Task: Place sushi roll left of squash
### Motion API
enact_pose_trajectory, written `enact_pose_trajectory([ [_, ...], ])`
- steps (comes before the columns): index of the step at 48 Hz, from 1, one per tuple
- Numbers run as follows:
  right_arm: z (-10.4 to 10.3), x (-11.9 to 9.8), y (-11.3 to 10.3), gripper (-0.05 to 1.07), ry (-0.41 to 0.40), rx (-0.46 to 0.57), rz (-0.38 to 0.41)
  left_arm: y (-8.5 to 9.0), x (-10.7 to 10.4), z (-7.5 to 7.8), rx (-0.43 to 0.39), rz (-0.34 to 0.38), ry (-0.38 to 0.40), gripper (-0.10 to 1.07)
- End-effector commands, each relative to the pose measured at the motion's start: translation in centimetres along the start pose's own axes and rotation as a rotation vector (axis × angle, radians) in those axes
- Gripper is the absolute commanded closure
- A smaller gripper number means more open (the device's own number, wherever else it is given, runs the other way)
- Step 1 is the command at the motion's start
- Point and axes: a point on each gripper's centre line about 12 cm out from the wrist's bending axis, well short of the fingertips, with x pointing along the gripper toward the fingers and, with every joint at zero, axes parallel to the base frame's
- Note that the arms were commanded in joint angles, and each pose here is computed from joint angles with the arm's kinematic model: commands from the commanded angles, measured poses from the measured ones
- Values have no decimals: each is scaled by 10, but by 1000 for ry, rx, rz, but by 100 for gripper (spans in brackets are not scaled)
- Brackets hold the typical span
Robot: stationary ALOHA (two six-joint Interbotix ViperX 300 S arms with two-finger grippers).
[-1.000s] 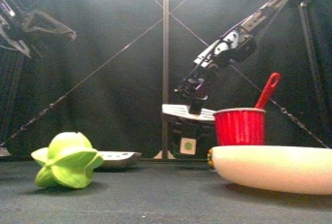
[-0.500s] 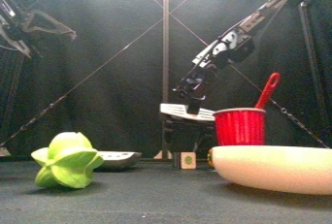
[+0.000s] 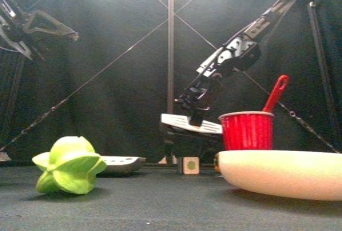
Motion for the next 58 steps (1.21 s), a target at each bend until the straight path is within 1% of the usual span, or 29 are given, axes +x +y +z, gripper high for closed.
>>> enact_pose_trajectory([
  [1, 10, -10, 10, 2, -17, 17, 38, 0, 2, 5, 0, 0, -11, 70],
  [13, 8, -13, 15, 2, -17, 13, 50, 0, 2, 4, -2, 1, -9, 70],
  [19, 6, -15, 18, 2, -5, 30, 53, 0, 2, 4, 0, 0, -9, 70],
  [24, 3, -14, 16, 2, 6, 30, 42, 0, 2, 4, -2, 1, -9, 70],
  [32, 4, -16, 13, 2, -5, 29, 17, 0, 2, 5, 0, 0, -11, 70],
  [41, 8, -28, 17, 2, -33, 13, 29, 0, 2, 5, 0, 0, -11, 70],
  [51, 17, -47, 14, 2, -87, 1, -3, 0, 2, 4, -2, 2, -11, 70],
  [58, 21, -57, 14, 2, -115, -14, -4, 0, 2, 4, 0, 0, -9, 70],
])
